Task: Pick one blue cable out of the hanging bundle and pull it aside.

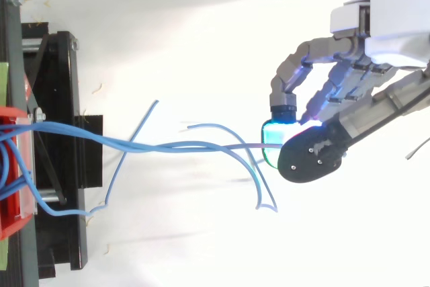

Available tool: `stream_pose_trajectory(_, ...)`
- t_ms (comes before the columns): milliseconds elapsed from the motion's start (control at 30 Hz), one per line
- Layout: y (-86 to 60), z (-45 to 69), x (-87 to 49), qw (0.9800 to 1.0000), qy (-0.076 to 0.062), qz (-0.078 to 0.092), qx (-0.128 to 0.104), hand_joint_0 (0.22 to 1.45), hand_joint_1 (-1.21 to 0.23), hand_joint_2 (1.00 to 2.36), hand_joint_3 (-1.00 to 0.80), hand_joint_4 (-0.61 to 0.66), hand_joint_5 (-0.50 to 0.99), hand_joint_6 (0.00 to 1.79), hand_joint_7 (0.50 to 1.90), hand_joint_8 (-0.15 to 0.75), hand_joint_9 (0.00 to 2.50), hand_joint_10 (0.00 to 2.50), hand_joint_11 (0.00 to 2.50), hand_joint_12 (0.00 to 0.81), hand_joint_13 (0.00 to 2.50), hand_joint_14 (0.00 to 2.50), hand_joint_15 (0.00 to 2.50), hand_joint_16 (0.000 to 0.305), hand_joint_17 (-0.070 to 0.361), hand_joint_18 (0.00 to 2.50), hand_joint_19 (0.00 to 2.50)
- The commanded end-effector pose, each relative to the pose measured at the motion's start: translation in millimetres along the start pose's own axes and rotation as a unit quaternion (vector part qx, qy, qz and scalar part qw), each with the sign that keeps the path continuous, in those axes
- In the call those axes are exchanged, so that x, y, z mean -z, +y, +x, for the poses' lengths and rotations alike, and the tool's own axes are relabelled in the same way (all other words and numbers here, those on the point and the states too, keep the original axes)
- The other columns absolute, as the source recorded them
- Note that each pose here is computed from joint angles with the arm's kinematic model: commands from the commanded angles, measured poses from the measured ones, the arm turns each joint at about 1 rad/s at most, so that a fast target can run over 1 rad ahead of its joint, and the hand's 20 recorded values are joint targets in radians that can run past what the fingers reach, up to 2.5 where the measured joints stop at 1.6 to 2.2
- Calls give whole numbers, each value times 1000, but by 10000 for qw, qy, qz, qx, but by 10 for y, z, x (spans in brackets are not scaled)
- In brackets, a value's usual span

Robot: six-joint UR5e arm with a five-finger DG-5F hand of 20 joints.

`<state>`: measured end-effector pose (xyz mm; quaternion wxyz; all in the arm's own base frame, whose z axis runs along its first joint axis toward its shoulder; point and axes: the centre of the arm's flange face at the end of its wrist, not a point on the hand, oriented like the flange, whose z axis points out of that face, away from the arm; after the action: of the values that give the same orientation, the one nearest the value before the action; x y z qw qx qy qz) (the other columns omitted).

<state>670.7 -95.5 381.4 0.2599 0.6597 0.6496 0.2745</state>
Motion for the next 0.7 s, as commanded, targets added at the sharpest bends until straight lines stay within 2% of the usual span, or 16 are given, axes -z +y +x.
stream_pose_trajectory(0, 31, -6, 13, 10000, -2, -60, 72, 611, -848, 1015, -128, -84, -11, 854, 845, 181, 645, 0, 0, 341, 543, 12, 287, 47, 106, 544, 443)
stream_pose_trajectory(33, 27, -3, 8, 9999, 13, -59, 103, 612, -850, 1014, -126, -85, -10, 853, 848, 178, 636, 0, 0, 344, 535, 12, 284, 47, 107, 526, 446)
stream_pose_trajectory(67, 44, -10, -9, 9996, 19, -151, 218, 613, -851, 1013, -125, -92, -9, 851, 846, 176, 615, 0, 0, 346, 532, 12, 286, 48, 108, 522, 435)
stream_pose_trajectory(133, 66, -26, -28, 9992, 25, -266, 289, 613, -854, 1013, -119, -92, -8, 850, 851, 175, 602, 0, 0, 349, 519, 13, 281, 48, 109, 515, 427)
stream_pose_trajectory(200, 147, -10, -96, 9971, 124, -647, 388, 613, -861, 1011, -108, -95, -5, 847, 853, 179, 597, 0, 0, 357, 518, 11, 275, 50, 112, 507, 413)
stream_pose_trajectory(233, 164, -4, -109, 9965, 148, -723, 388, 614, -861, 1011, -109, -96, -5, 848, 851, 180, 596, 0, 0, 357, 517, 11, 275, 50, 113, 507, 413)
stream_pose_trajectory(267, 193, 6, -137, 9952, 188, -868, 405, 613, -862, 1011, -106, -96, -4, 847, 844, 182, 596, 0, 0, 357, 517, 11, 278, 50, 113, 499, 407)
stream_pose_trajectory(300, 193, 6, -137, 9952, 188, -868, 405, 611, -863, 1011, -98, -93, -3, 847, 844, 182, 597, 0, 0, 359, 518, 11, 280, 51, 114, 498, 399)
stream_pose_trajectory(333, 197, 0, -183, 9940, 197, -990, 423, 611, -865, 1011, -95, -93, -3, 846, 846, 185, 598, 0, 0, 361, 520, 11, 274, 51, 115, 498, 398)
stream_pose_trajectory(467, 191, -7, -285, 9915, 199, -1212, 440, 611, -870, 1010, -80, -86, 3, 843, 859, 193, 630, 0, 0, 368, 540, 12, 278, 52, 117, 501, 395)
stream_pose_trajectory(500, 152, 0, -357, 9905, 238, -1280, 444, 611, -871, 1009, -78, -87, 3, 842, 861, 195, 636, 0, 0, 368, 545, 12, 278, 52, 117, 502, 402)
stream_pose_trajectory(567, 117, -3, -405, 9900, 278, -1310, 445, 611, -875, 1008, -72, -82, 6, 840, 867, 207, 679, 0, 0, 374, 585, 12, 301, 54, 121, 524, 406)
stream_pose_trajectory(600, 92, 5, -463, 9885, 367, -1399, 431, 609, -876, 1008, -67, -85, 7, 840, 864, 208, 688, 0, 0, 375, 591, 13, 300, 54, 122, 532, 414)
stream_pose_trajectory(667, 70, 15, -523, 9869, 420, -1497, 439, 606, -883, 1005, -52, -83, 12, 837, 866, 218, 733, 0, 0, 384, 649, 12, 324, 56, 125, 572, 419)
